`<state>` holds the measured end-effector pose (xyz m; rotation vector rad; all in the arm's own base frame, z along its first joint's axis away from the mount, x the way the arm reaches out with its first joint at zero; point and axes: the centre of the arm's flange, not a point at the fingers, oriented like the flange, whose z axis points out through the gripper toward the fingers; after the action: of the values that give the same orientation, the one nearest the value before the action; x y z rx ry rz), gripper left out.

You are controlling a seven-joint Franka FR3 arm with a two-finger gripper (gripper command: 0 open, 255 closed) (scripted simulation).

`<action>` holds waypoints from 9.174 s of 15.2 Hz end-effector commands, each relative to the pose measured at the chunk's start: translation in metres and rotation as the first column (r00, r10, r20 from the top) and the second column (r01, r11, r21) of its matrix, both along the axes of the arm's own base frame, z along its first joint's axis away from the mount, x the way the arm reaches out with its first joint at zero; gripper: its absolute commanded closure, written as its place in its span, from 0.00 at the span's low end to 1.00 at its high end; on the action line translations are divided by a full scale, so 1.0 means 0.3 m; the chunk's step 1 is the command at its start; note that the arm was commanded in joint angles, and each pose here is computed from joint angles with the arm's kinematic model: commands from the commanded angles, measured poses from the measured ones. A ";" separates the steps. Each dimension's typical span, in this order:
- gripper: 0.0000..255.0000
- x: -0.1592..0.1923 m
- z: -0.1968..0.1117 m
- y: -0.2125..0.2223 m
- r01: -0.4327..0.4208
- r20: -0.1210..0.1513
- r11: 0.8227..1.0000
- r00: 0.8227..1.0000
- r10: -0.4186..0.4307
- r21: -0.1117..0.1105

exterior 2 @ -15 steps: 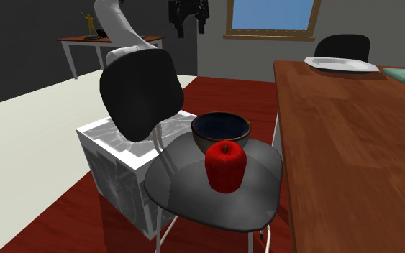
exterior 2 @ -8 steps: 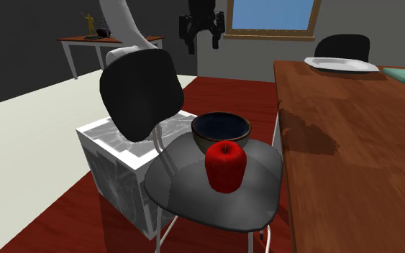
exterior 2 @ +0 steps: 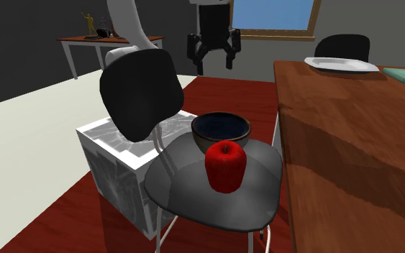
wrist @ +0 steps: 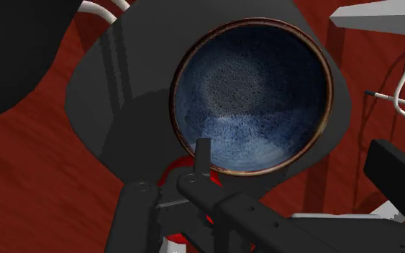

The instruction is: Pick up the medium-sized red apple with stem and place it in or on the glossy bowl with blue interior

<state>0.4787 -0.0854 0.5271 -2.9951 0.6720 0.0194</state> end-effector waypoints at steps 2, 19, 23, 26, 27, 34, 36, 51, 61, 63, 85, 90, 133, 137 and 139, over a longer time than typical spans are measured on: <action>0.00 0.104 -0.059 -0.076 0.066 -0.005 0.998 0.998 -0.066 -0.001; 0.00 0.407 -0.359 -0.416 0.313 -0.023 0.950 0.949 -0.314 -0.010; 0.00 0.407 -0.404 -0.413 0.313 -0.023 0.950 0.949 -0.314 -0.010; 0.00 0.407 -0.404 -0.413 0.313 -0.023 0.950 0.949 -0.314 -0.010; 0.00 0.407 -0.404 -0.413 0.313 -0.023 0.950 0.949 -0.314 -0.010; 1.00 0.407 -0.404 -0.413 0.313 -0.023 0.950 0.949 -0.314 -0.010; 1.00 0.407 -0.404 -0.413 0.313 -0.023 0.950 0.949 -0.314 -0.010; 1.00 0.407 -0.193 -0.413 0.313 -0.023 0.950 0.949 -0.314 -0.010; 1.00 0.407 -0.017 -0.413 0.313 -0.023 0.950 0.949 -0.314 -0.010; 1.00 0.407 0.018 -0.413 0.313 -0.023 0.950 0.949 -0.314 -0.010; 1.00 0.094 0.423 -0.008 0.313 -0.023 0.950 0.949 -0.314 -0.010; 1.00 0.075 0.367 0.016 0.313 -0.023 0.950 0.949 -0.314 -0.010; 0.00 0.075 0.100 0.005 0.313 -0.023 0.950 0.949 -0.314 -0.010; 0.00 0.075 0.100 0.005 0.313 -0.023 0.950 0.949 -0.314 -0.010; 0.00 0.075 0.100 0.005 0.313 -0.023 0.950 0.949 -0.314 -0.010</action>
<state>0.5012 -0.0840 0.5571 -2.8588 1.1439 0.0365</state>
